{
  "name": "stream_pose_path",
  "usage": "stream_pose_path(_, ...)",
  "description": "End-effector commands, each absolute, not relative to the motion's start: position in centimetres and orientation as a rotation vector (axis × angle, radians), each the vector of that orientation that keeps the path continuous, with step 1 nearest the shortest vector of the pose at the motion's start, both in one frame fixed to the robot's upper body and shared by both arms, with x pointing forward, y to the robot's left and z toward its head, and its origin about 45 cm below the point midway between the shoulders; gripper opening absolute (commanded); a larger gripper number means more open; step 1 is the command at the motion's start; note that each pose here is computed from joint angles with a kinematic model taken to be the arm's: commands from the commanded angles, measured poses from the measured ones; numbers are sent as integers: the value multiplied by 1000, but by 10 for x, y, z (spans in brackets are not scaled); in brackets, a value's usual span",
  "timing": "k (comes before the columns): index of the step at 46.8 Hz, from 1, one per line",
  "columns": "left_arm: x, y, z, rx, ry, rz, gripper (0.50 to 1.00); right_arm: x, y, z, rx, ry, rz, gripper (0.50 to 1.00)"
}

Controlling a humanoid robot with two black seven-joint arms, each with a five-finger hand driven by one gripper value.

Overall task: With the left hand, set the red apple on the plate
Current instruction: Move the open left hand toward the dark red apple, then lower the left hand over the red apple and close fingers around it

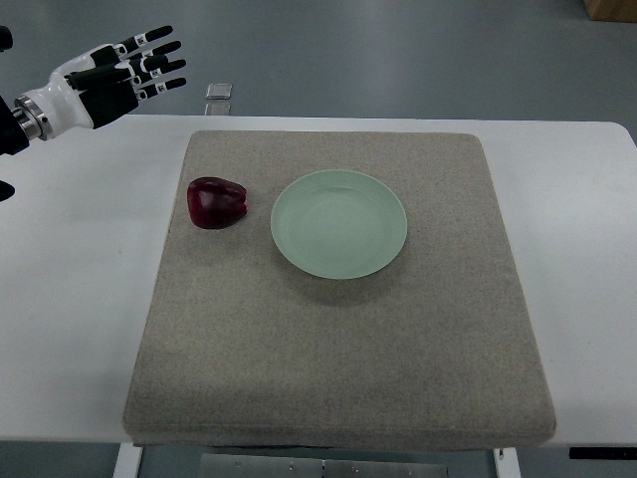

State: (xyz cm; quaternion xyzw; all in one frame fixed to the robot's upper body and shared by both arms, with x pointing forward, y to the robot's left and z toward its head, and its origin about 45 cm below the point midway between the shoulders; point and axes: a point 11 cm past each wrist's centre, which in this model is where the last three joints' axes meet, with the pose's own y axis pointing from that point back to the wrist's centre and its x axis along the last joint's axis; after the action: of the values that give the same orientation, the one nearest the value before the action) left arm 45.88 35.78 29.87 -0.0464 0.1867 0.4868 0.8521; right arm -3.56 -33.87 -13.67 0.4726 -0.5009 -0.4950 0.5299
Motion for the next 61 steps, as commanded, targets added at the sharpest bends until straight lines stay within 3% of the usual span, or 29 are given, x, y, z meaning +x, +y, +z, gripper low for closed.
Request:
stream_pose_path(1, 461, 356, 302, -119, 391, 1024, 999, -36, -339, -137, 1129, -1196, -1182, 930)
stream_pose_path(19, 461, 362, 308, -105, 359, 1033, 996, -36, -339, -137, 1129, -1196, -1182, 928)
stream_pose_path(38, 452, 364, 329, 497, -238, 873, 994, -36, -339, -137, 1129, -1196, -1182, 930)
stream_pose_path(48, 441, 353, 348, 656, -523, 708, 994, -36, -339, -137, 1129, -1196, -1182, 928)
stream_pose_path(56, 430, 334, 318, 809, -607, 555, 981, -36, -339, -137, 1129, -1196, -1182, 930)
stream_pose_path(61, 432, 332, 305, 868, -703, 566, 981, -36, -339, -137, 1129, -1196, -1182, 930)
